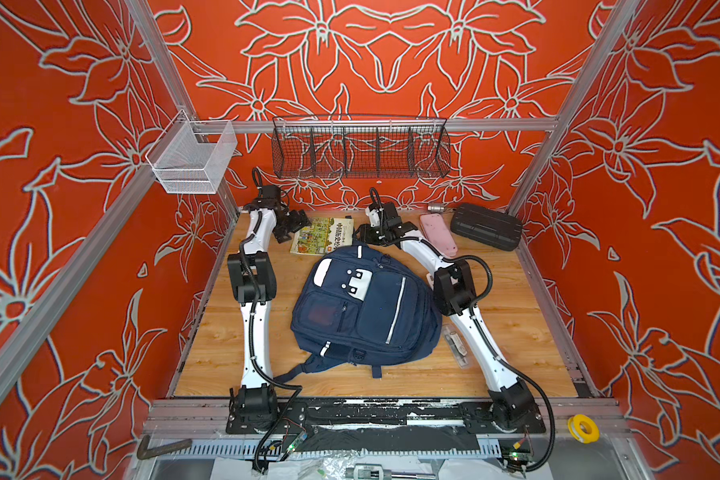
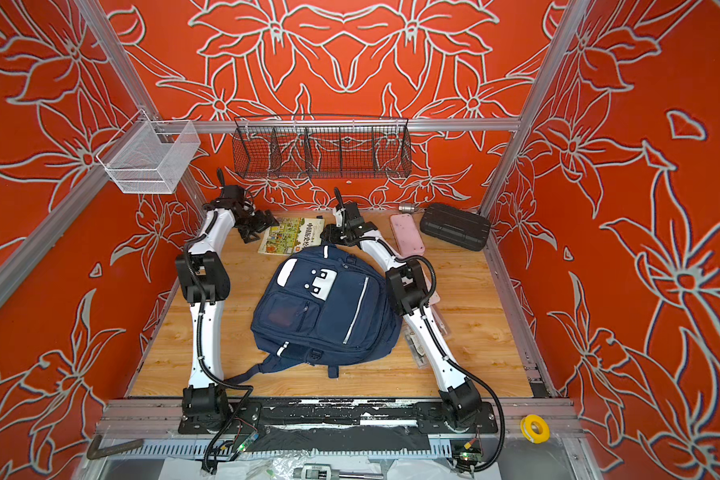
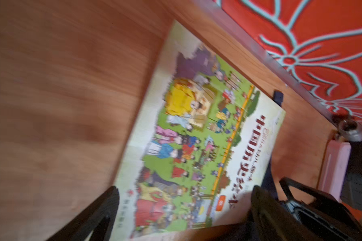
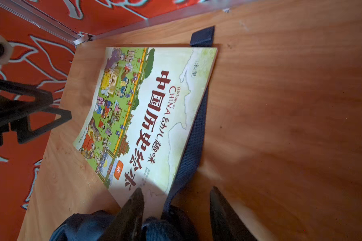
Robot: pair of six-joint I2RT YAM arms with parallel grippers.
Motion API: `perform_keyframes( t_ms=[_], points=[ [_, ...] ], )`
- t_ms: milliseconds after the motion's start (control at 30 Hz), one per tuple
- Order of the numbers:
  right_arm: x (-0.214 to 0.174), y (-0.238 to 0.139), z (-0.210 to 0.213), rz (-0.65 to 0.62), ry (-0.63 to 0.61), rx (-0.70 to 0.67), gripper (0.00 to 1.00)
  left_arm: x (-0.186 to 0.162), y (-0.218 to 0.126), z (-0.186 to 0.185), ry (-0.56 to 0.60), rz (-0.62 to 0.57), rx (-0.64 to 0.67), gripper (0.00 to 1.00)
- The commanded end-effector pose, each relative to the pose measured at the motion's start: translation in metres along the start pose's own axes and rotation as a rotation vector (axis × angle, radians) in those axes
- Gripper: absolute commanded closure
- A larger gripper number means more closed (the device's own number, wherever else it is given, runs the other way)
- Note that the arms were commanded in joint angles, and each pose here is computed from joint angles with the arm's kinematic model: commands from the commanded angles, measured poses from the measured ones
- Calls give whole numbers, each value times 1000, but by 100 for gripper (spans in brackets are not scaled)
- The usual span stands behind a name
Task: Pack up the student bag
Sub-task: 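Reach the right gripper across to the book's edge near the left gripper, then close the right gripper on the picture book's edge beside the left gripper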
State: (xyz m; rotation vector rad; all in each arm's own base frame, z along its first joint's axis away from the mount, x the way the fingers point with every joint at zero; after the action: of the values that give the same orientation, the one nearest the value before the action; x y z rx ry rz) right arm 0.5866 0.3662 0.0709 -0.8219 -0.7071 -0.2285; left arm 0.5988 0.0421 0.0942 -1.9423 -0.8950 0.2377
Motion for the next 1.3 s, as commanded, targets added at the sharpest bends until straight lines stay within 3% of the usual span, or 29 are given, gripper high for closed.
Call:
perform_keyframes(
  t_ms=[0, 233, 500, 700, 900, 1000, 1167, 1267],
  points=[
    [-8, 4, 20, 32, 31, 24, 48, 6, 1, 22, 28, 1, 48, 3],
    [-20, 8, 26, 74, 88, -13, 49, -14, 29, 47, -9, 156, 5, 3],
    [-23, 8, 26, 91, 101, -49, 53, -52, 42, 42, -3, 310, -63, 3],
    [-35, 6, 21, 140, 201, -71, 58, -73, 41, 28, -45, 405, -161, 3],
    [-45, 7, 21, 181, 244, -58, 56, -100, 45, 15, -17, 472, -157, 3],
    [-47, -8, 6, 207, 263, -134, 56, -114, 50, 13, 0, 504, -124, 3],
    [-46, -14, -4, 199, 294, -134, 56, -117, 53, 12, -22, 500, -132, 0],
    [-45, -13, -3, 209, 291, -120, 55, -109, 47, 3, -14, 473, -158, 11]
  ],
)
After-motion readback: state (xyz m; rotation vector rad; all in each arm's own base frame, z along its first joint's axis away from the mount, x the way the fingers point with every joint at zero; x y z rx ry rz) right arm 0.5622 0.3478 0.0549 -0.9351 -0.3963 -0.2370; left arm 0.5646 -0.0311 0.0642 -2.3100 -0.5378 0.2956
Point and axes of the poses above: each gripper's point midway between its finger pads, its own y axis out along the fingers, its own z axis along the line the jaws close on, x = y × z, the point moved 1 cm from there along -y, back along the fingers, and after that the axes turned 13 degrees about -y, right-handed, at the moved point
